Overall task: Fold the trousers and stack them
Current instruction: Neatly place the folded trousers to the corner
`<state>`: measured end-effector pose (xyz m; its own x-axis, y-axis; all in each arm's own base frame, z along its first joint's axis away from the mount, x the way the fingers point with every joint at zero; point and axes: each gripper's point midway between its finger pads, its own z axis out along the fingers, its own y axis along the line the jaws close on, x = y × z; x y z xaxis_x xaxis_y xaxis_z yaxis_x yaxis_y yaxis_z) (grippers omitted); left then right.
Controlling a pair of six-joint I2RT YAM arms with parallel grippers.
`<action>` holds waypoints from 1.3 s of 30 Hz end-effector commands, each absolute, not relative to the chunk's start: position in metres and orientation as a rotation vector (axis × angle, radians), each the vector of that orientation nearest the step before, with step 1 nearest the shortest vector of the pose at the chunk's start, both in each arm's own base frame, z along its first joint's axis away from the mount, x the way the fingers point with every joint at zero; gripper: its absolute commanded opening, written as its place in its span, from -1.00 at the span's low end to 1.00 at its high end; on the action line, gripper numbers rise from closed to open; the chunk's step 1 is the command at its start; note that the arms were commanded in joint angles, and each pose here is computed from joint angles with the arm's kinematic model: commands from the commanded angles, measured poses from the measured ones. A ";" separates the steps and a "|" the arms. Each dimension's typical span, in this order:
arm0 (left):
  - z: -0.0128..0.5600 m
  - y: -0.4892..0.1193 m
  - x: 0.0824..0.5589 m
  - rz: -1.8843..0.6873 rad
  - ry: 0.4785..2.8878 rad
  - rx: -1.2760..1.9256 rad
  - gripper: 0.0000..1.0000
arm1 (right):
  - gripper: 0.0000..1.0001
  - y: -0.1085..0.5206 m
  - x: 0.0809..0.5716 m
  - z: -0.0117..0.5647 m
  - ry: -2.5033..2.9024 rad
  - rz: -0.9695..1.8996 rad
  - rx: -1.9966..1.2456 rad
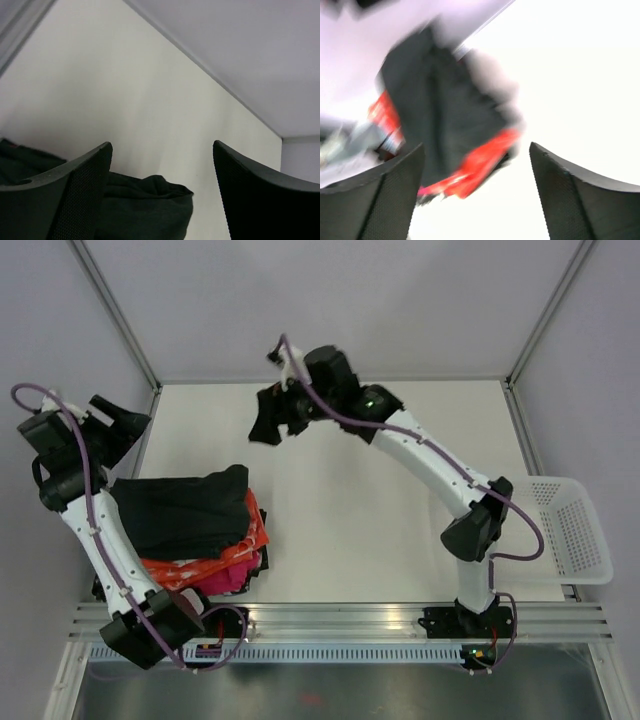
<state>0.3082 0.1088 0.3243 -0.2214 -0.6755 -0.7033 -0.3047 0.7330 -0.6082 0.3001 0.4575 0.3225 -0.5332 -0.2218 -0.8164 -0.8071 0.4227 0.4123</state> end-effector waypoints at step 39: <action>0.291 0.006 0.407 -0.256 2.004 -0.122 0.99 | 0.96 0.093 0.513 0.301 1.858 0.171 0.051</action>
<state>0.4054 0.0004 0.2740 -0.4958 -0.2499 -0.8317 0.0112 0.9558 -0.2938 0.5055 0.0858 0.2790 -0.3607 0.1140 -0.9257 -0.0082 0.9921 0.1254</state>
